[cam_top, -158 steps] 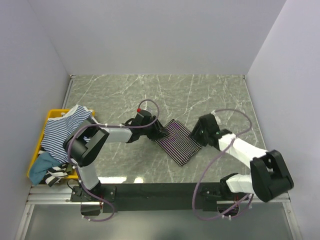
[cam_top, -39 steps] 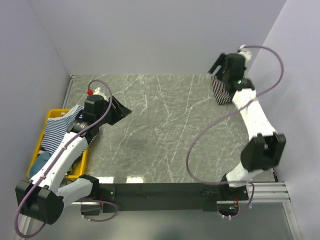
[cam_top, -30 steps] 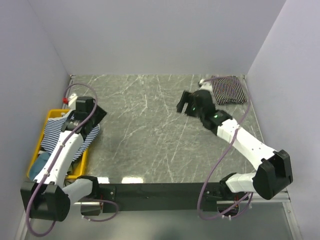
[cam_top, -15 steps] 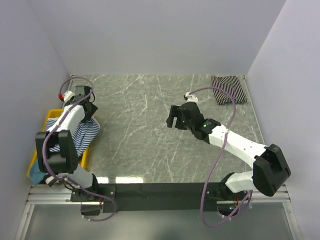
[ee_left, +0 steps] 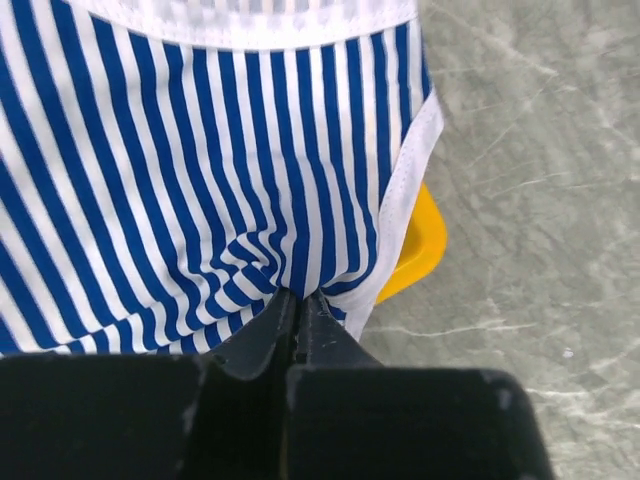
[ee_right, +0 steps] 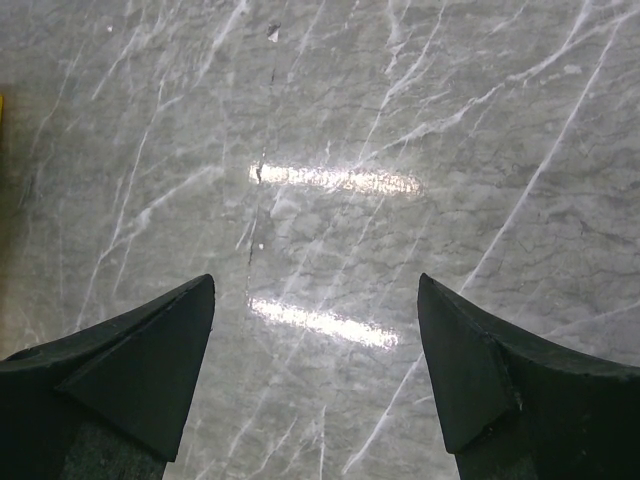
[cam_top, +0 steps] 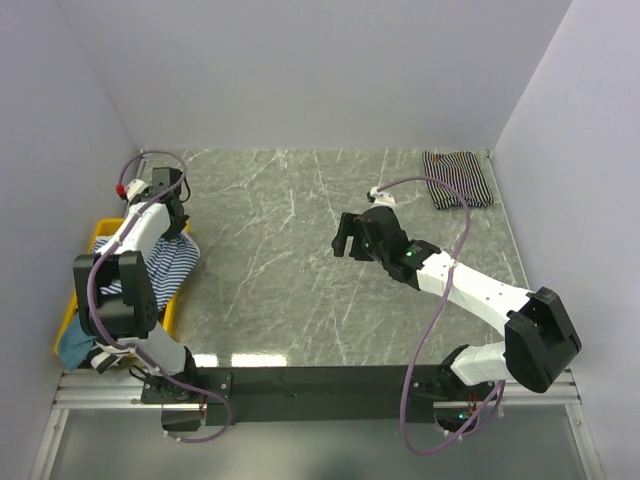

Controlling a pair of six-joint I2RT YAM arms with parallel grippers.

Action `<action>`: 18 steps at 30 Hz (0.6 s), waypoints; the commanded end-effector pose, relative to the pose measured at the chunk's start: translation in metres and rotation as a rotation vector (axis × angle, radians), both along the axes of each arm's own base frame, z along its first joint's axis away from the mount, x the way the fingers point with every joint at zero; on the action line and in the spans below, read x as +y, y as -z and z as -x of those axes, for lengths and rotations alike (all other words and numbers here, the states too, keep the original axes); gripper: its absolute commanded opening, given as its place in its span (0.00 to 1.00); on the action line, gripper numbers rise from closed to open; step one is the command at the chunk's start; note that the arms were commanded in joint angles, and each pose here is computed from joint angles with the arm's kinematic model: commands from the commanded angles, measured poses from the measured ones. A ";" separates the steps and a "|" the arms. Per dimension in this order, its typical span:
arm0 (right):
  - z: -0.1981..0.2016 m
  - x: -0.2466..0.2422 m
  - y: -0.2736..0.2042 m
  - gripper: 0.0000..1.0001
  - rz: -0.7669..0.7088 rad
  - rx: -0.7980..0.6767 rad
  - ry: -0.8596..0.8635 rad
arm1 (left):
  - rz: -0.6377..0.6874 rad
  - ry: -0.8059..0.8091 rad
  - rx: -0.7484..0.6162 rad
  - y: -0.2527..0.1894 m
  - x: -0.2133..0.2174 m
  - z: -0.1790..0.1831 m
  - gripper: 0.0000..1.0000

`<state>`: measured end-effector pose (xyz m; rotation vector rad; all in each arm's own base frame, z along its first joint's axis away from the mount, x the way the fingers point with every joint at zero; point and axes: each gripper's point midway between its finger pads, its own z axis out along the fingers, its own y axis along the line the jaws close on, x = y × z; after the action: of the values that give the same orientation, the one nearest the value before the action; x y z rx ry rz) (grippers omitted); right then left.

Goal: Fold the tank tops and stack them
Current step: Grab the tank top from the pile

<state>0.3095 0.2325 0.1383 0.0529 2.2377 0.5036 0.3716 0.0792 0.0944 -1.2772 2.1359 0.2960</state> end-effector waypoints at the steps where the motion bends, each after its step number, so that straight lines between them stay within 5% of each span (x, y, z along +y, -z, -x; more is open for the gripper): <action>1: -0.004 0.003 -0.015 0.88 -0.032 -0.046 0.005 | -0.043 -0.008 -0.119 -0.053 0.009 -0.012 0.01; 11: -0.006 0.002 -0.045 0.88 -0.039 -0.099 -0.012 | -0.097 0.136 -0.463 -0.216 -0.002 -0.016 0.01; 18: -0.002 -0.008 -0.095 0.88 -0.091 -0.216 0.008 | -0.066 0.451 -0.761 -0.344 -0.125 -0.007 0.01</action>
<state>0.3053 0.2273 0.1767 0.0338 2.1511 0.5404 0.3830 0.0153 0.3812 -0.8630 1.7050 -0.1315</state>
